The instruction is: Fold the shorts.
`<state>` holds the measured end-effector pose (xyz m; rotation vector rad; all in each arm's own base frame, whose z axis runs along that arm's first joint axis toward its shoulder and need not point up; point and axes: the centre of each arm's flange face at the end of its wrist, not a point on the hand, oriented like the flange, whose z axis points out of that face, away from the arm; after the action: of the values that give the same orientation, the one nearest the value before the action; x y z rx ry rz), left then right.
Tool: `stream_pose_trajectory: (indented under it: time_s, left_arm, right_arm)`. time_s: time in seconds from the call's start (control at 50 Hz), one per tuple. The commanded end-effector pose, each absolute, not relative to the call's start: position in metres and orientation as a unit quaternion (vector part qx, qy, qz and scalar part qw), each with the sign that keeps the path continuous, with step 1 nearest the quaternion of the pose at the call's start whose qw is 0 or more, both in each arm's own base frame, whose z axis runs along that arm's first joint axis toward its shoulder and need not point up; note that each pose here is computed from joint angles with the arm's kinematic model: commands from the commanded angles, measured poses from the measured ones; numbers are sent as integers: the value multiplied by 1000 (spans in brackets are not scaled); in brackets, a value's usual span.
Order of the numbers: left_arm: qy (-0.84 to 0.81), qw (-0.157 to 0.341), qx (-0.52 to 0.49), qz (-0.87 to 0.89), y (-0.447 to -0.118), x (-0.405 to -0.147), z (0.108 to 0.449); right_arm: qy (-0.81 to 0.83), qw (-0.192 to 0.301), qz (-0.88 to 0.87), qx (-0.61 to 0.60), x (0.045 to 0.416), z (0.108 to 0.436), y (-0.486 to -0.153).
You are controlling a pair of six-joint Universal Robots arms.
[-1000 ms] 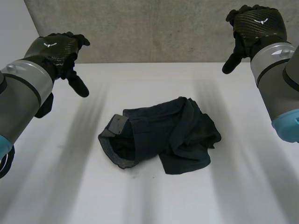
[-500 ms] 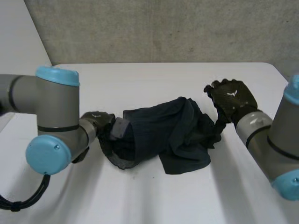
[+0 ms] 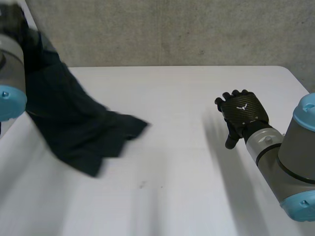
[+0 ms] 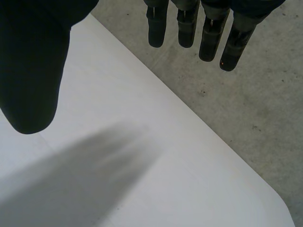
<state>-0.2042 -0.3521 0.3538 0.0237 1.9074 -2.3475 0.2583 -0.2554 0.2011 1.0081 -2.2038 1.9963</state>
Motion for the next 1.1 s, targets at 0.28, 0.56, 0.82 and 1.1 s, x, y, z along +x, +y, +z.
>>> stream_pose_trajectory:
  time_s: [0.28,0.56,0.82,1.1]
  left_arm:
    - [678,-152,333,-638,-188,-420,197]
    - [646,-183,333,-662,-157,-419,242]
    - [639,-115,224,-727,-223,-332,317]
    - [704,-74,271,-652,-328,-278,246]
  right_arm:
    - [-704,8,639,309,252,200,-259]
    - [-705,18,645,293,244,203,-269]
    - [-721,-5,632,284,246,211,-260]
    - [-809,-238,532,81,264,225,-256]
